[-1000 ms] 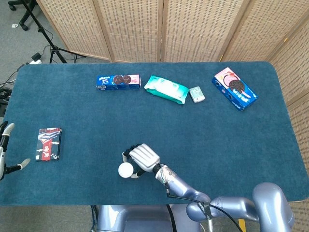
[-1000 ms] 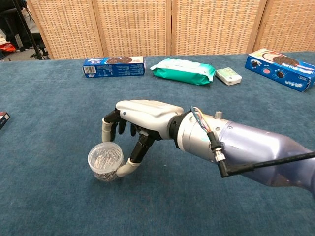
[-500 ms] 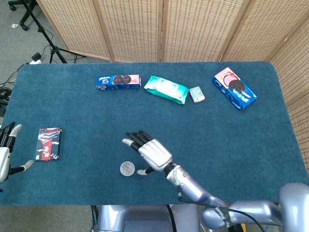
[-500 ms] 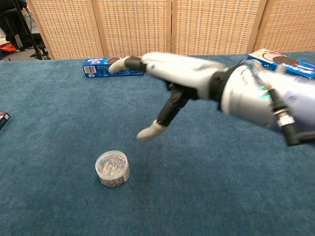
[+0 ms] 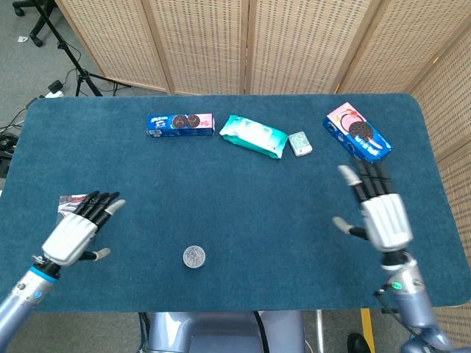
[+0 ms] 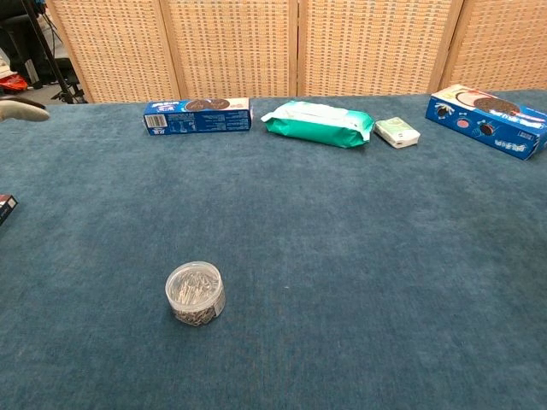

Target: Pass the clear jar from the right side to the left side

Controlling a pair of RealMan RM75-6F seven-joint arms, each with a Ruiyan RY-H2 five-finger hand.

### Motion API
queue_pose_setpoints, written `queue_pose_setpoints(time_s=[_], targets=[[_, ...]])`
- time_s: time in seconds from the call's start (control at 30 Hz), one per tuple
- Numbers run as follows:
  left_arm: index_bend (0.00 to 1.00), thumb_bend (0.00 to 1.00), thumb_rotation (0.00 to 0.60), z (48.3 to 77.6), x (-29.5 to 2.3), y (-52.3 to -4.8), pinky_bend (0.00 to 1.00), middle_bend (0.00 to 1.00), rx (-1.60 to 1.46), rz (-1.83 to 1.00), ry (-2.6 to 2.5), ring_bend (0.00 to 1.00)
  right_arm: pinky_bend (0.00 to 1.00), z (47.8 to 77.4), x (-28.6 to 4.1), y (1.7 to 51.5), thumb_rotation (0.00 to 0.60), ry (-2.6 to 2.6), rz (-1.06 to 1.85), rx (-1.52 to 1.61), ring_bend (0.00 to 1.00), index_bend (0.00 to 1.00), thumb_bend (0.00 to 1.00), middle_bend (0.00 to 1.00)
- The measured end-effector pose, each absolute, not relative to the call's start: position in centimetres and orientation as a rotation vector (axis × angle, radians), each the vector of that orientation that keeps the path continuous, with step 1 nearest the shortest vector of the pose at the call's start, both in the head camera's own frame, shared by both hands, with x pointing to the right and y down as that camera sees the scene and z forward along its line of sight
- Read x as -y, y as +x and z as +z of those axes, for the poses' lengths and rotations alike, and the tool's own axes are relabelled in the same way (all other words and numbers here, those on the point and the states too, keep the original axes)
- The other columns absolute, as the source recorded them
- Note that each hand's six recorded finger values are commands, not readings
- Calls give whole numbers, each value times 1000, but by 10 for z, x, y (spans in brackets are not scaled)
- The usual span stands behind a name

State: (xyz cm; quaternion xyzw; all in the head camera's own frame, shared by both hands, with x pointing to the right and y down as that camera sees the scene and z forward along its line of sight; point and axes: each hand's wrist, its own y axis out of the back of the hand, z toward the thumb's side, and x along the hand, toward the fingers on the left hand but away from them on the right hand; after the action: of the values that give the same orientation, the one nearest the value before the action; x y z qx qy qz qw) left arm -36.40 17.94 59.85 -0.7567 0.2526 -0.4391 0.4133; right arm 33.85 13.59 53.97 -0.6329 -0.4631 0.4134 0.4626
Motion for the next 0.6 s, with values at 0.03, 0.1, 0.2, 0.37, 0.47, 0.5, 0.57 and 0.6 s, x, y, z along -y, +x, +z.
queue_pose_setpoints(time_s=[0.03,0.1,0.2,0.37,0.47,0.5,0.57,0.6], targets=[[0,0,600,601,-181,-356,0,0,-612,-1093,-1910,0,0,540,-141,354,600,-1541,1044,1163,0,69,0,0],[0,0,600,605,-185,-338,0,0,-555,-1070,-1922,0,0,539,-157,386,600,-1524,1105,1229,0,69,0,0],[0,0,600,611,-192,-309,0,0,-473,-1028,-1931,0,0,530,-178,415,600,-1505,1150,1298,0,69,0,0],[0,0,600,625,-207,-255,4,0,-350,-927,-1969,0,0,519,-183,427,600,-1495,1170,1299,0,69,0,0],[0,1,600,636,-217,-227,26,0,-285,-893,-1995,0,0,514,-184,432,600,-1516,1170,1314,0,69,0,0],[0,3,600,639,-219,-219,45,0,-269,-884,-1999,0,0,513,-184,433,600,-1524,1167,1323,0,69,0,0],[1,8,600,645,-223,-201,89,0,-243,-863,-2006,0,0,511,-184,436,600,-1533,1164,1333,0,69,0,0],[13,14,600,647,-224,-194,122,0,-238,-855,-2011,2,0,510,-184,437,600,-1535,1163,1336,0,69,0,0]])
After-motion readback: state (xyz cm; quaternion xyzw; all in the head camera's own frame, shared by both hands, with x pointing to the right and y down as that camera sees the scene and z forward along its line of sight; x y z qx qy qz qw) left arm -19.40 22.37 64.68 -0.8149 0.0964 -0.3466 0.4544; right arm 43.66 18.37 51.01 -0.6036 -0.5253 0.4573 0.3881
